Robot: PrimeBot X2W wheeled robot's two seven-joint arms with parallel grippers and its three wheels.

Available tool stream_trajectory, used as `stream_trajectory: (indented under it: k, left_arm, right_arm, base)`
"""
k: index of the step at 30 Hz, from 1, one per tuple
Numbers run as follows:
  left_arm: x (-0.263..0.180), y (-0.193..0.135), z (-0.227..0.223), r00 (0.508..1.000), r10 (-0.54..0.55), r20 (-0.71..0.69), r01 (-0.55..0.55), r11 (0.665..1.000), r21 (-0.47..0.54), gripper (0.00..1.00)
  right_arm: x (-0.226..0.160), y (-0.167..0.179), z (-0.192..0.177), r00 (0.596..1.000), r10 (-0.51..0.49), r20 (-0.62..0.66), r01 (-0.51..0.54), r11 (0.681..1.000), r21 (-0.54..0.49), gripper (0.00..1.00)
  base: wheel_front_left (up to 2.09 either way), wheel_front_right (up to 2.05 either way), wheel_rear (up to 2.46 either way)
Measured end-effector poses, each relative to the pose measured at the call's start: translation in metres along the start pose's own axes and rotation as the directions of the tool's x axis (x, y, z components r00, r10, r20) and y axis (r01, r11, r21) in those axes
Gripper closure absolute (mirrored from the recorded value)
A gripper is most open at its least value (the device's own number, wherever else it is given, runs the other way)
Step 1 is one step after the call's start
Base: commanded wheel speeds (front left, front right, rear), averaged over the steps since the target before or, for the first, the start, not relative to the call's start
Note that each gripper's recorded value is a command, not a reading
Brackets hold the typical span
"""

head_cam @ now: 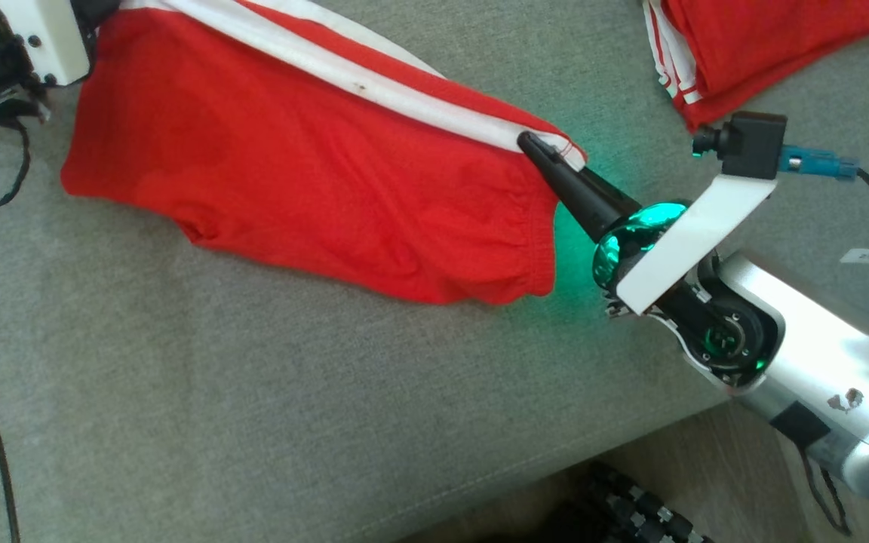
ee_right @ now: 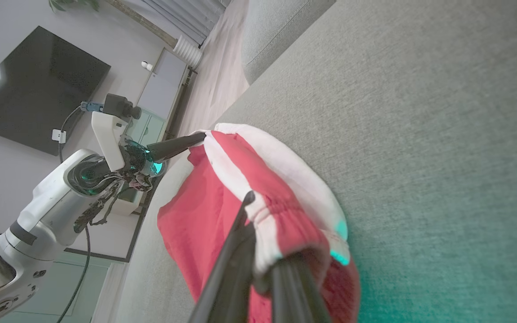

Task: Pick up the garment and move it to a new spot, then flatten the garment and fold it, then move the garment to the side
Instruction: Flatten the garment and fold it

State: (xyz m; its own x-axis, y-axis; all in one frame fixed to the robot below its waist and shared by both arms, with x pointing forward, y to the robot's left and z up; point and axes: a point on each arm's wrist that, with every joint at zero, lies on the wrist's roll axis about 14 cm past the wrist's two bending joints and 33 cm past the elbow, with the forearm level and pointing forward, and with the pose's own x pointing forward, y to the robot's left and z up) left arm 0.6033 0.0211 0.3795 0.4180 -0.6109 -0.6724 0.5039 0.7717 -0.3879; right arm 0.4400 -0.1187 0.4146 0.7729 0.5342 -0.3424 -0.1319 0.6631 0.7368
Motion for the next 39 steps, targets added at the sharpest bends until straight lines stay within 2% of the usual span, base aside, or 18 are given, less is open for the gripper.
stream_trajectory:
  k: [1,4,14,19,27,30,39]
  left_arm:
    - [0.000,0.000,0.001,1.000,0.003,0.004,-0.003,1.000,-0.002,0.00]
    - [-0.002,-0.005,0.003,1.000,-0.012,0.011,0.012,1.000,-0.021,0.00]
    - [-0.030,-0.010,0.012,1.000,0.020,0.015,-0.021,0.998,0.060,0.00]
    - [-0.043,0.006,-0.005,0.992,0.096,-0.087,-0.083,0.987,0.139,0.00]
    - [-0.031,0.011,-0.037,0.961,0.120,-0.248,-0.068,0.976,0.208,0.00]
    - [-0.027,0.009,-0.045,0.946,0.095,-0.310,-0.045,0.985,0.166,0.00]
    - [-0.020,-0.031,-0.053,0.918,-0.034,-0.396,0.095,0.986,0.135,0.00]
  right_arm:
    - [0.000,-0.001,0.000,1.000,-0.002,0.001,0.002,1.000,-0.001,0.00]
    - [-0.001,-0.005,-0.001,1.000,-0.017,-0.009,0.017,1.000,-0.004,0.00]
    - [-0.012,-0.004,0.001,0.999,-0.036,-0.022,0.036,0.999,-0.013,0.00]
    - [-0.027,-0.008,0.004,0.998,-0.060,-0.028,0.059,0.998,-0.020,0.00]
    - [-0.059,-0.035,0.006,0.989,-0.150,0.014,0.150,0.989,0.009,0.00]
    - [-0.065,-0.035,0.012,0.986,-0.159,0.045,0.158,0.987,0.013,0.00]
    - [-0.088,-0.050,-0.001,0.973,-0.222,0.057,0.219,0.974,0.063,0.00]
  base:
    - [0.00,0.00,0.00]
    - [0.00,0.00,0.00]
    - [0.00,0.00,0.00]
    - [0.00,0.00,0.00]
    - [0.00,0.00,0.00]
    - [0.00,0.00,0.00]
    - [0.00,0.00,0.00]
